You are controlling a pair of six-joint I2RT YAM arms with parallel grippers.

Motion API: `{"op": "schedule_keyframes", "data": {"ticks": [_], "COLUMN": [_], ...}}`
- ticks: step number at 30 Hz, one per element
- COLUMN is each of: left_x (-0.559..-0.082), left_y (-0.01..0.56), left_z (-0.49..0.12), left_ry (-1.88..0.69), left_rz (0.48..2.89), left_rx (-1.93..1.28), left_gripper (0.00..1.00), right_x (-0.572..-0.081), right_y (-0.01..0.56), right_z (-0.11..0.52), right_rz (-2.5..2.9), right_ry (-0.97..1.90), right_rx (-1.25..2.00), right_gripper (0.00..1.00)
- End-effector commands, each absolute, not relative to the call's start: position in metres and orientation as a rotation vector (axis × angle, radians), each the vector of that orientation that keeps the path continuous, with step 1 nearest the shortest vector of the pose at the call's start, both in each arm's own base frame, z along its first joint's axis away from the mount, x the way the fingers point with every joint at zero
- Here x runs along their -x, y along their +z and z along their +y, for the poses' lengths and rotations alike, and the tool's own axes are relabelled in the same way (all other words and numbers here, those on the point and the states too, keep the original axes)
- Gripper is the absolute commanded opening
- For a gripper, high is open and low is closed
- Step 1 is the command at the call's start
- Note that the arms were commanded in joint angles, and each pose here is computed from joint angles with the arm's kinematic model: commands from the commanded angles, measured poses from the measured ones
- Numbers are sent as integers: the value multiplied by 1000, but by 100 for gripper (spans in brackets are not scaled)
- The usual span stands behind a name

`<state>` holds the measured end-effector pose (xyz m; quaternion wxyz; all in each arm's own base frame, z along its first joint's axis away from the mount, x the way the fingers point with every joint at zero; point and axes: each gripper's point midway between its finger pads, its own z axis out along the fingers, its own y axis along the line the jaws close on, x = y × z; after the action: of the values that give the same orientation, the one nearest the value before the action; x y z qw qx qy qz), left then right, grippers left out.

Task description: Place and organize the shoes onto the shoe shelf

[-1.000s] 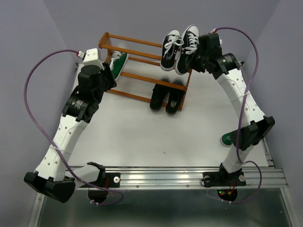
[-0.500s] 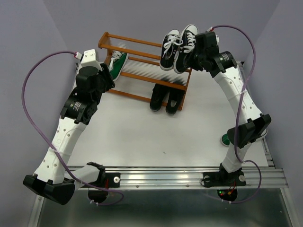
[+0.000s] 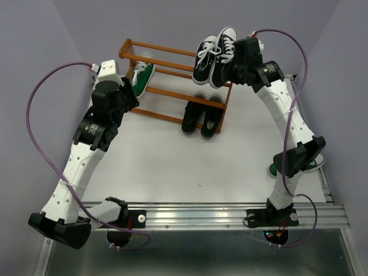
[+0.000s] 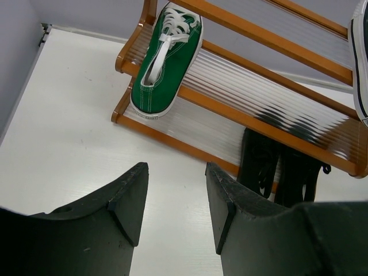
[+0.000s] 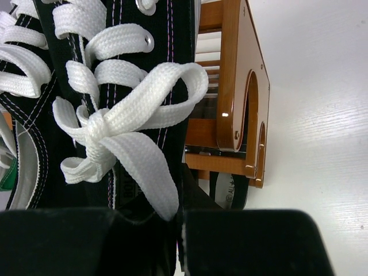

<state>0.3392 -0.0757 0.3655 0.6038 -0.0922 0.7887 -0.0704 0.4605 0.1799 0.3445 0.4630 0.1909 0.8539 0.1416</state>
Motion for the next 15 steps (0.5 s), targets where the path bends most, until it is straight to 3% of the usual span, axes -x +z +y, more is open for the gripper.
{"op": "schedule_keyframes", "data": {"ticks": [1,15], "left_x": [-337,-337], "left_y": [377,377], "left_z": [-71,-72], "left_ry": [-167,-173], "left_rz": [1777,1777], "left_rx": [223,220], "left_gripper": [55,55], "right_x": [-465,-455], "right_y": [389,397], "right_z": [176,168], "right_rz": [1932,1909], "right_ry": [382,376], "right_rx": [-495,-520], "right_gripper": [1,1]}}
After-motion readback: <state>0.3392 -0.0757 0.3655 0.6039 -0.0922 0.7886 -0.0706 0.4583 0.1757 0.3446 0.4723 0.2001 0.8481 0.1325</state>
